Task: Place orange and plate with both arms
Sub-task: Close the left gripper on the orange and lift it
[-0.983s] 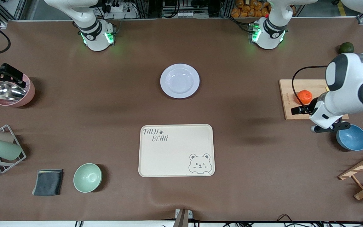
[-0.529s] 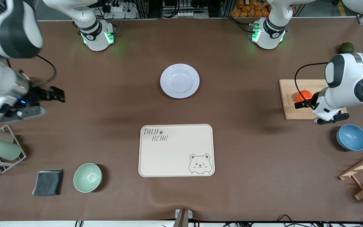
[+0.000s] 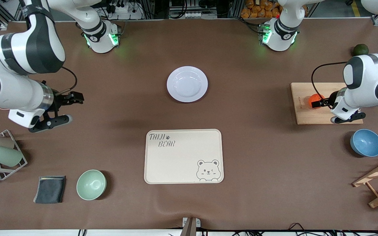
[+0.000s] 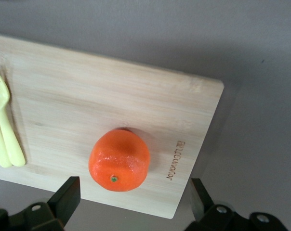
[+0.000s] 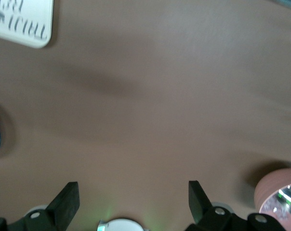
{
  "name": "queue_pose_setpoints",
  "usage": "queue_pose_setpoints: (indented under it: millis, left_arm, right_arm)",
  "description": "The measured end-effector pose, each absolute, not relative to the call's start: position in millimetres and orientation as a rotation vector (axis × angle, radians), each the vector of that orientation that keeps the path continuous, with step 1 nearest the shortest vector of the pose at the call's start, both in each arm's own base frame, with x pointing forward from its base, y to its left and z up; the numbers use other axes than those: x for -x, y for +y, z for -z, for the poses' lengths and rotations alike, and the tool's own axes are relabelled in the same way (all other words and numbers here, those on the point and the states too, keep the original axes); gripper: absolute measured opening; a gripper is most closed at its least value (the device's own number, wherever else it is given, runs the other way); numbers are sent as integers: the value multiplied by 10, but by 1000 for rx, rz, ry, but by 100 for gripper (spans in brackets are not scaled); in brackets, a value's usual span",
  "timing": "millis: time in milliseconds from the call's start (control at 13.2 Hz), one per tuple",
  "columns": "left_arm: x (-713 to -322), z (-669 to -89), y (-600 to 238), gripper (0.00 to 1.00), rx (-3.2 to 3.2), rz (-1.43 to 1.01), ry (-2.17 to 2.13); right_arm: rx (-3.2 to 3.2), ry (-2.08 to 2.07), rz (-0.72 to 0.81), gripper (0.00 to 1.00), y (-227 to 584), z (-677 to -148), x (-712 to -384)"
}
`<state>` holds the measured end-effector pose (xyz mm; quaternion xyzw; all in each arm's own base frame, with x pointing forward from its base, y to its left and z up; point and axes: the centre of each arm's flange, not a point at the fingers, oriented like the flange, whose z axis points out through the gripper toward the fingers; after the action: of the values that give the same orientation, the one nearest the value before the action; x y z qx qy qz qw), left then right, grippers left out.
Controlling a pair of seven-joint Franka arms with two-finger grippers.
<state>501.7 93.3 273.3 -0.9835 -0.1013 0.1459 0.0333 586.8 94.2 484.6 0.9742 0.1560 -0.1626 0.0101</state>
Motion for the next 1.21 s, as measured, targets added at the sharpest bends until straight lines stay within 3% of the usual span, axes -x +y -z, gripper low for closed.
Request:
queue_pose_setpoints:
  millis: [1210]
  left_arm:
    - [-4650,-2115,1201,100,3038,-430,-393]
  right_arm:
    - [-3259,487,685,100,1223,-4596,-5715]
